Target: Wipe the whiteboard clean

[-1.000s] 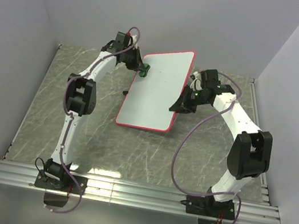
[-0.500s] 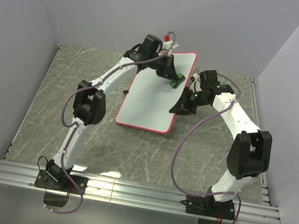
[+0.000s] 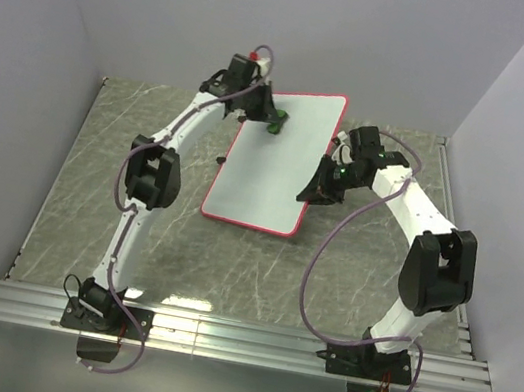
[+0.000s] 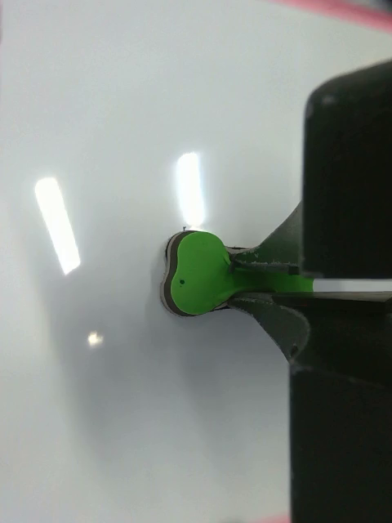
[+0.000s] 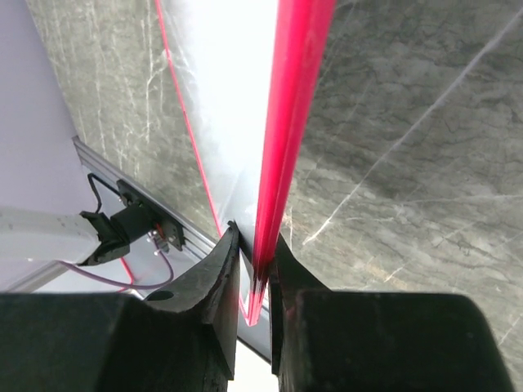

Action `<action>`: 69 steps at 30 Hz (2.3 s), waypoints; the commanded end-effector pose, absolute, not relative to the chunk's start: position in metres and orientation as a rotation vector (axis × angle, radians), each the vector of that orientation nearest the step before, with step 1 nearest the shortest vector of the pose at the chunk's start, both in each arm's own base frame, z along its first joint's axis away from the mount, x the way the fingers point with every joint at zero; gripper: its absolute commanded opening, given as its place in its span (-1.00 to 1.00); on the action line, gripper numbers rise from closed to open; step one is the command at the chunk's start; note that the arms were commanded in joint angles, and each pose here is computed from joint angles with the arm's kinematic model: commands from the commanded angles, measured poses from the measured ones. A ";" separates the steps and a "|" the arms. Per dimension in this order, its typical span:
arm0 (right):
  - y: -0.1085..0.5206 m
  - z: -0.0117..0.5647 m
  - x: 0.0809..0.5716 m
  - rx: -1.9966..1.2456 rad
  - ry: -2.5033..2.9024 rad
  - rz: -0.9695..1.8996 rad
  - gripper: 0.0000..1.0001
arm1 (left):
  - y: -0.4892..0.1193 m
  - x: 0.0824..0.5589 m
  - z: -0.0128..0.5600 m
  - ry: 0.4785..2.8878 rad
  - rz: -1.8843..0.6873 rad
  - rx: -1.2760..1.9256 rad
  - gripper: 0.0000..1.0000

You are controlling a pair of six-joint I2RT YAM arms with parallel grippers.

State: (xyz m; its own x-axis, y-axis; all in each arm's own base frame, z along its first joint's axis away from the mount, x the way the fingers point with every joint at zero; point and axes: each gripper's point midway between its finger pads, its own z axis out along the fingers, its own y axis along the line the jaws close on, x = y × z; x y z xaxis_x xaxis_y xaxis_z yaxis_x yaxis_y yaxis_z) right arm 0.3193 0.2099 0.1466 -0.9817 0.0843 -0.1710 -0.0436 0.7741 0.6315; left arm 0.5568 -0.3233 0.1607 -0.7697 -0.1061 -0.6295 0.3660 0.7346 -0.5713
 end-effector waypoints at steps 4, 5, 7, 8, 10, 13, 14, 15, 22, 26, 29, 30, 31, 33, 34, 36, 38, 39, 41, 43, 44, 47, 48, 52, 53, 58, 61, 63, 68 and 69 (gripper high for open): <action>0.202 0.122 0.275 -0.162 2.925 0.844 -1.00 | -0.260 0.553 0.036 2.582 -0.576 0.089 -0.99; 0.202 0.122 0.276 -0.159 2.926 0.844 -1.00 | -0.259 0.549 0.033 2.594 -0.577 0.088 -0.99; 0.204 0.122 0.280 -0.155 2.921 0.850 -1.00 | -0.263 0.549 0.053 2.558 -0.607 0.094 -0.99; 0.204 0.123 0.281 -0.153 2.920 0.848 -1.00 | -0.263 0.547 0.057 2.554 -0.618 0.096 -0.99; 0.206 0.124 0.287 -0.151 2.913 0.844 -1.00 | -0.268 0.549 0.091 2.480 -0.678 0.118 -0.99; 0.205 0.128 0.297 -0.143 2.899 0.808 -1.00 | -0.270 0.551 0.138 2.378 -0.752 0.105 -1.00; 0.205 0.130 0.300 -0.138 2.896 0.798 -1.00 | -0.263 0.553 0.149 2.351 -0.770 0.078 -1.00; 0.205 0.130 0.303 -0.127 2.900 0.787 -1.00 | -0.259 0.553 0.159 2.328 -0.789 0.052 -1.00; 0.213 0.189 0.357 -0.043 2.742 0.754 -1.00 | -0.192 0.549 0.228 2.155 -0.815 -0.215 -1.00; 0.210 0.218 0.381 -0.008 2.673 0.742 -1.00 | -0.166 0.539 0.238 2.143 -0.763 -0.265 -0.99; 0.204 0.231 0.397 0.023 2.644 0.738 -1.00 | -0.143 0.530 0.241 2.149 -0.698 -0.318 -0.99; 0.204 0.234 0.403 0.027 2.632 0.742 -1.00 | -0.138 0.525 0.245 2.151 -0.684 -0.327 -1.00; 0.201 0.235 0.407 0.046 2.628 0.749 -1.00 | -0.130 0.520 0.235 2.172 -0.656 -0.352 -0.99; 0.201 0.237 0.415 0.070 2.610 0.767 -1.00 | -0.115 0.512 0.231 2.193 -0.606 -0.377 -0.99; 0.202 0.238 0.416 0.075 2.602 0.789 -1.00 | -0.105 0.506 0.219 2.224 -0.547 -0.410 -0.99; 0.205 0.238 0.422 0.081 2.585 0.809 -1.00 | -0.088 0.495 0.210 2.258 -0.477 -0.449 -0.99; 0.207 0.235 0.428 0.088 2.580 0.815 -1.00 | -0.073 0.482 0.190 2.304 -0.419 -0.497 -1.00; 0.208 0.240 0.433 0.090 2.562 0.819 -1.00 | -0.069 0.475 0.190 2.305 -0.409 -0.501 -1.00; 0.212 0.237 0.441 0.093 2.561 0.826 -1.00 | -0.059 0.458 0.170 2.348 -0.375 -0.529 -1.00; 0.216 0.246 0.448 0.094 2.528 0.851 -1.00 | -0.052 0.441 0.160 2.372 -0.341 -0.538 -0.99; 0.217 0.247 0.454 0.097 2.513 0.859 -1.00 | -0.047 0.436 0.163 2.365 -0.323 -0.542 -1.00; 0.221 0.248 0.459 0.110 2.502 0.878 -1.00 | -0.038 0.418 0.156 2.383 -0.292 -0.565 -0.99; 0.220 0.247 0.459 0.114 2.503 0.877 -1.00 | -0.037 0.410 0.147 2.405 -0.282 -0.574 -0.99; 0.218 0.240 0.450 0.110 2.522 0.870 -0.90 | -0.025 0.394 0.133 2.434 -0.236 -0.617 -0.99; 0.215 0.236 0.444 0.117 2.535 0.857 -0.72 | -0.025 0.389 0.126 2.454 -0.227 -0.629 -0.99; 0.188 0.235 0.432 0.144 2.537 0.710 -0.23 | -0.004 0.365 0.096 2.527 -0.165 -0.709 -0.60; 0.154 0.250 0.425 0.222 2.505 0.557 0.00 | 0.007 0.354 0.084 2.554 -0.063 -0.712 -0.21; 0.135 0.252 0.416 0.274 2.509 0.496 0.30 | 0.009 0.348 0.079 2.568 -0.049 -0.709 0.06; 0.091 0.272 0.388 0.378 2.435 0.452 0.43 | 0.006 0.343 0.070 2.593 -0.064 -0.725 0.49; 0.088 0.274 0.383 0.381 2.424 0.447 0.43 | 0.005 0.342 0.070 2.597 -0.066 -0.729 0.53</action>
